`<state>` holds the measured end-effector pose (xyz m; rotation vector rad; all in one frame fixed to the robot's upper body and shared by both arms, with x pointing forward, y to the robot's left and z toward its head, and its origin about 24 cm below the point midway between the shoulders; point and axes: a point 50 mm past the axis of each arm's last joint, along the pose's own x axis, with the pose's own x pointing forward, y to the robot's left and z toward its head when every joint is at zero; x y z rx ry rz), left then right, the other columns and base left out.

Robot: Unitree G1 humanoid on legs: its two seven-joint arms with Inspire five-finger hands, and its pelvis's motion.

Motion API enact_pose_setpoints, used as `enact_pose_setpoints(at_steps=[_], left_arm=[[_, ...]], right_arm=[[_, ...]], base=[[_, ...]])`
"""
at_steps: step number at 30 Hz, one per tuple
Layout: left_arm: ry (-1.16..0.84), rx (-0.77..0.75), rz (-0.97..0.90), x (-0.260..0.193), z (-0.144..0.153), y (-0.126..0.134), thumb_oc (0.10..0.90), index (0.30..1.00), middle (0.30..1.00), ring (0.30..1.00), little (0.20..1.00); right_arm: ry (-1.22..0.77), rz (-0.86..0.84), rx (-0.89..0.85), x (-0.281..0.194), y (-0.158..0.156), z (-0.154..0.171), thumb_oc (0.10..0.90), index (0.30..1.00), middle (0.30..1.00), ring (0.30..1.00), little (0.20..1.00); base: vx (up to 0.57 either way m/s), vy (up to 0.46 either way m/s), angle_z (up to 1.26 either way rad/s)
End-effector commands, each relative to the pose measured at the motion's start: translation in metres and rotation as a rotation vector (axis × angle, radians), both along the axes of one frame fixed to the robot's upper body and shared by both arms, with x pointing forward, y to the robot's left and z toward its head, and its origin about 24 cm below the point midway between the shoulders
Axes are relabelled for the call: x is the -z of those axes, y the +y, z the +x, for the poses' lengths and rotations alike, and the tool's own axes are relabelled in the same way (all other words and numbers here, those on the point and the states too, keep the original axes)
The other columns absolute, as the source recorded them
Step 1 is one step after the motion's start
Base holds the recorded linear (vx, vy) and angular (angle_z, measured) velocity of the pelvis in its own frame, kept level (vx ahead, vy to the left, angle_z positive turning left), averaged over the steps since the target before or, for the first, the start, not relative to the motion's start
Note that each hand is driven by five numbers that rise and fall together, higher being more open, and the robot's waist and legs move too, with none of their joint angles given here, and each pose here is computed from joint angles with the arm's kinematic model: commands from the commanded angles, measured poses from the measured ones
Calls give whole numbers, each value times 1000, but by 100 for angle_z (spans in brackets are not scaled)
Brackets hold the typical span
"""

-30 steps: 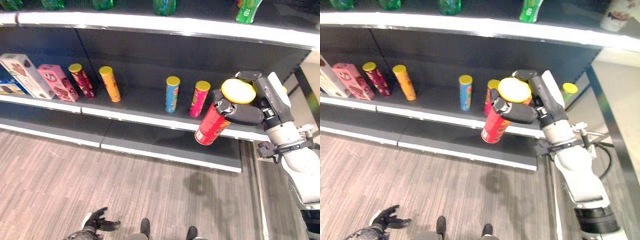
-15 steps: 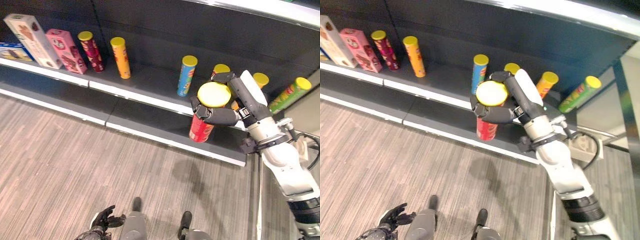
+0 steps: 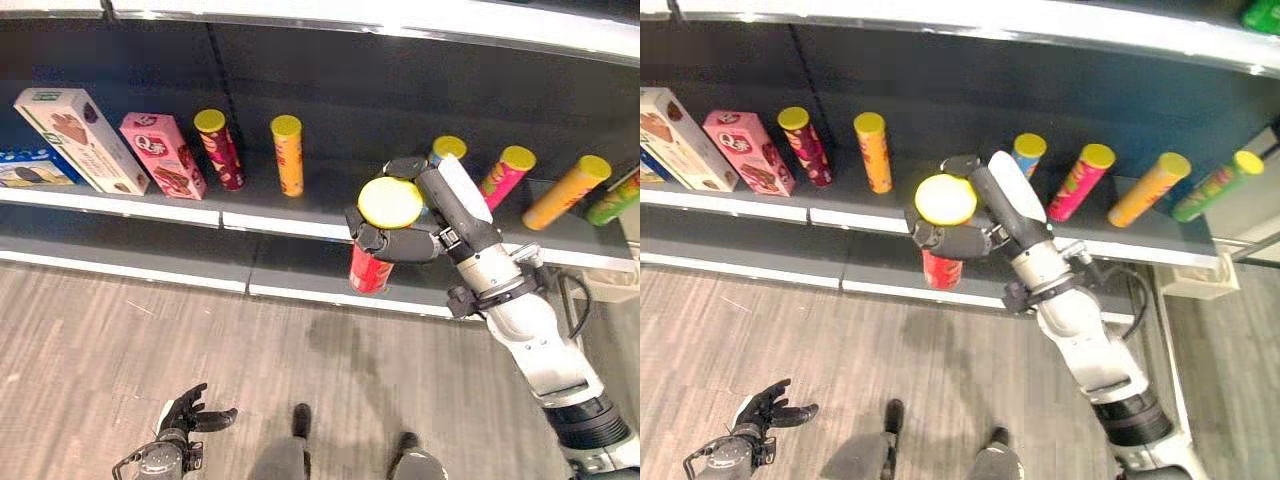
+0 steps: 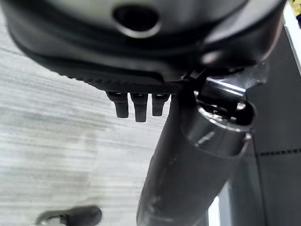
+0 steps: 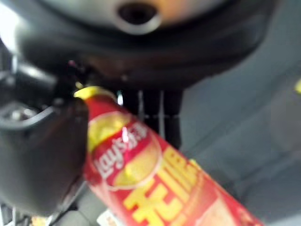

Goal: Put the goods on the table back onto the shelves and tidy them up.

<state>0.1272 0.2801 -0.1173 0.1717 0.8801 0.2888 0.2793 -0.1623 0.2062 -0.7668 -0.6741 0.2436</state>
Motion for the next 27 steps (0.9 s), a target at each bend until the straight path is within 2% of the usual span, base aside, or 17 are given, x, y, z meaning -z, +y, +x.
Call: enact_pose_setpoints(at_steps=[1, 4, 7, 20, 24, 27], left_arm=[[109, 16, -23, 14, -33, -7, 800, 900, 900, 900, 900], [76, 14, -78, 16, -31, -23, 800, 900, 900, 900, 900], [70, 22, -92, 16, -32, -28, 800, 900, 900, 900, 900], [61, 29, -95, 15, -35, -32, 800, 900, 900, 900, 900], [19, 30, -81, 10, -24, -30, 800, 900, 900, 900, 900], [-3, 27, -85, 7, -18, -29, 800, 900, 900, 900, 900]], right_arm=[[-256, 20, 7, -49, -2, -4, 400, 300, 300, 300, 300], [-269, 7, 46, -49, -6, -3, 400, 300, 300, 300, 300], [-277, 1, 85, -48, -8, 1, 400, 300, 300, 300, 300], [-281, 15, 147, -43, 2, 21, 400, 300, 300, 300, 300], [-335, -9, 220, -52, 13, 43, 400, 300, 300, 300, 300], [-351, 4, 225, -58, 12, 45, 400, 300, 300, 300, 300]], base=[[23, 144, -18], [-14, 72, 25], [-2, 4, 6], [13, -31, -5], [-5, -216, -9], [-14, -147, 25]])
